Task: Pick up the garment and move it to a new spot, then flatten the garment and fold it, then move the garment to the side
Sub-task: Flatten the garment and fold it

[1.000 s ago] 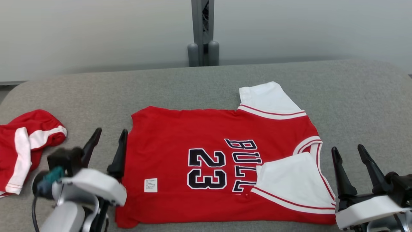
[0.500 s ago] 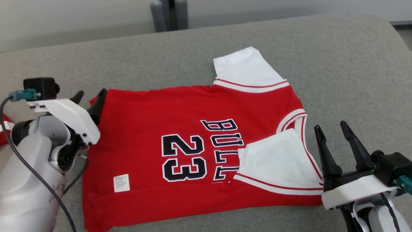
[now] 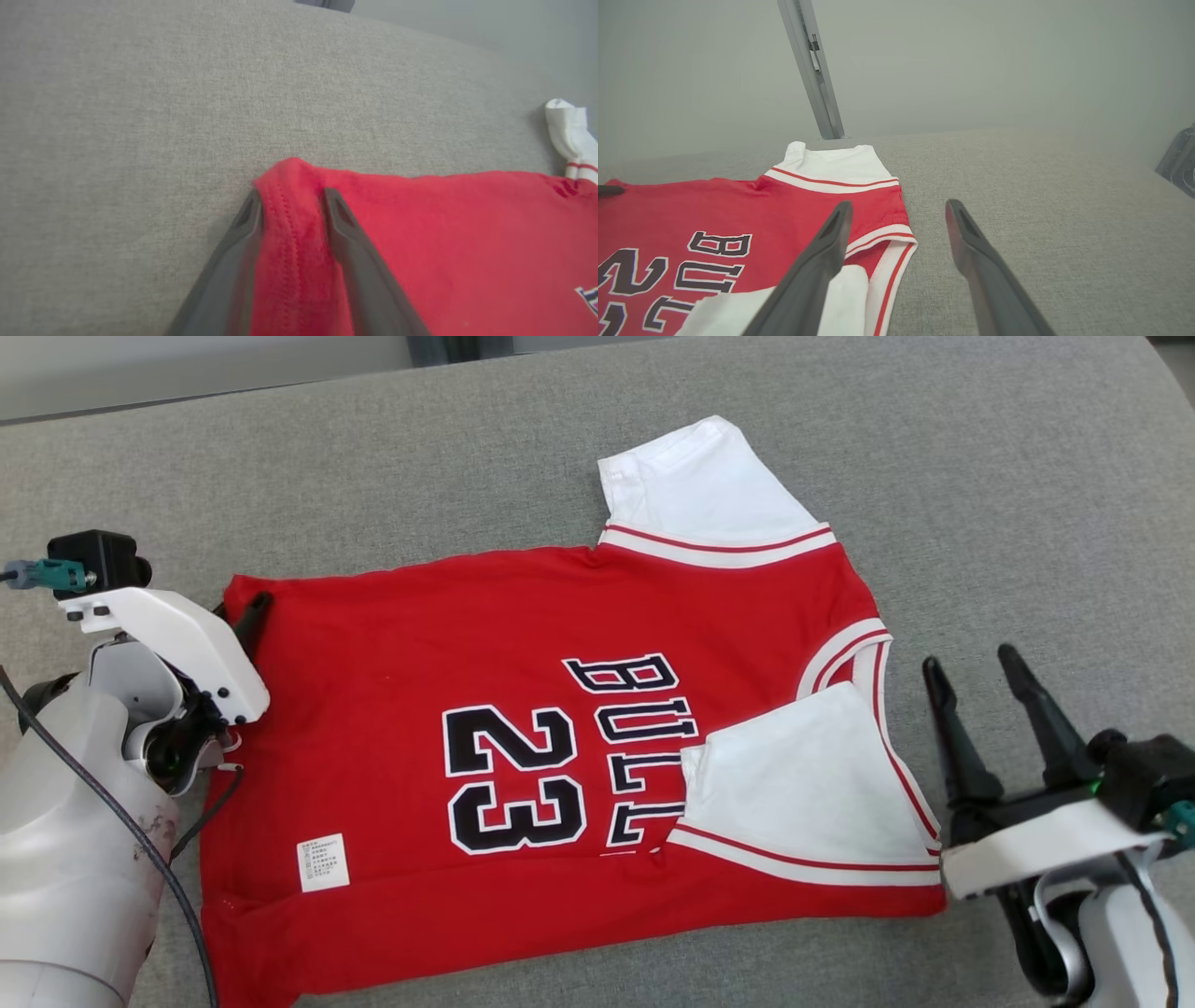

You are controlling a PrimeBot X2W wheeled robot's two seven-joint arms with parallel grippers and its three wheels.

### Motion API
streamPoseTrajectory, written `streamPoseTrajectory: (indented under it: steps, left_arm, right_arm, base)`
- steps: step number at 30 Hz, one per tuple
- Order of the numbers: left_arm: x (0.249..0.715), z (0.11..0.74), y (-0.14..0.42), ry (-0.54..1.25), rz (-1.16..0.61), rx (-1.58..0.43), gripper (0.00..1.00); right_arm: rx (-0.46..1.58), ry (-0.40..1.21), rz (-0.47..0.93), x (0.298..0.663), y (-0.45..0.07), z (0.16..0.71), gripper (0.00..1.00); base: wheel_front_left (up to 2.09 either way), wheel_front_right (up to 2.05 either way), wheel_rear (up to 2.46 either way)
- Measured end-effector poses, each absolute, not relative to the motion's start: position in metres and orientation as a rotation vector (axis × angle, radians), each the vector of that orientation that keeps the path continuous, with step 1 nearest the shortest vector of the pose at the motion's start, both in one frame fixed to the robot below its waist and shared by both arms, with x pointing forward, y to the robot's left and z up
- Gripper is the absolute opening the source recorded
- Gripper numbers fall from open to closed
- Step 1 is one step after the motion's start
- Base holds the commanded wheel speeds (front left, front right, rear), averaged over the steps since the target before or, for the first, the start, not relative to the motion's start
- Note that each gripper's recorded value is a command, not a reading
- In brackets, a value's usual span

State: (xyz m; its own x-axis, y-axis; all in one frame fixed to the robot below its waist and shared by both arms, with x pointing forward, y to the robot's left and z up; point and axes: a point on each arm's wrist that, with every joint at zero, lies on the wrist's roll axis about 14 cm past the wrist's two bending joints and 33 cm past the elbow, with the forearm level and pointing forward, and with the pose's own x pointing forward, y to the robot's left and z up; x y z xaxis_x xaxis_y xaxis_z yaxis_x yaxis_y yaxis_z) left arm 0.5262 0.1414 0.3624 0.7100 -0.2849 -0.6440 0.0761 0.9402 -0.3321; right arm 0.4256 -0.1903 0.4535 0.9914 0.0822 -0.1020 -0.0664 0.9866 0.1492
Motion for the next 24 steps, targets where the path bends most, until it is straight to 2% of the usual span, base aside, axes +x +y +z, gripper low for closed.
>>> streamPoseTrajectory:
  steps: [4, 9, 12, 19, 24]
  left_arm:
    - [0.533, 0.370, 0.143, 0.709, -0.203, -0.282, 0.00]
    - [0.535, 0.378, 0.135, 0.674, -0.226, -0.268, 0.00]
    - [0.539, 0.389, 0.125, 0.640, -0.257, -0.262, 0.00]
    - [0.543, 0.407, 0.109, 0.585, -0.307, -0.270, 0.00]
    - [0.543, 0.411, 0.106, 0.569, -0.328, -0.248, 0.00]
  right_arm:
    - [0.135, 0.052, 0.079, 0.450, -0.198, 0.470, 1.00]
    - [0.140, -0.022, 0.066, 0.497, -0.215, 0.495, 1.00]
    - [0.123, -0.012, 0.074, 0.528, -0.219, 0.499, 1.00]
    - [0.097, 0.127, 0.127, 0.594, -0.199, 0.477, 1.00]
    - [0.030, 0.266, 0.220, 0.621, -0.161, 0.440, 1.00]
  base:
    - [0.00, 0.00, 0.00]
    - [0.00, 0.00, 0.00]
    - [0.00, 0.00, 0.00]
    - [0.00, 0.00, 0.00]
    - [0.00, 0.00, 0.00]
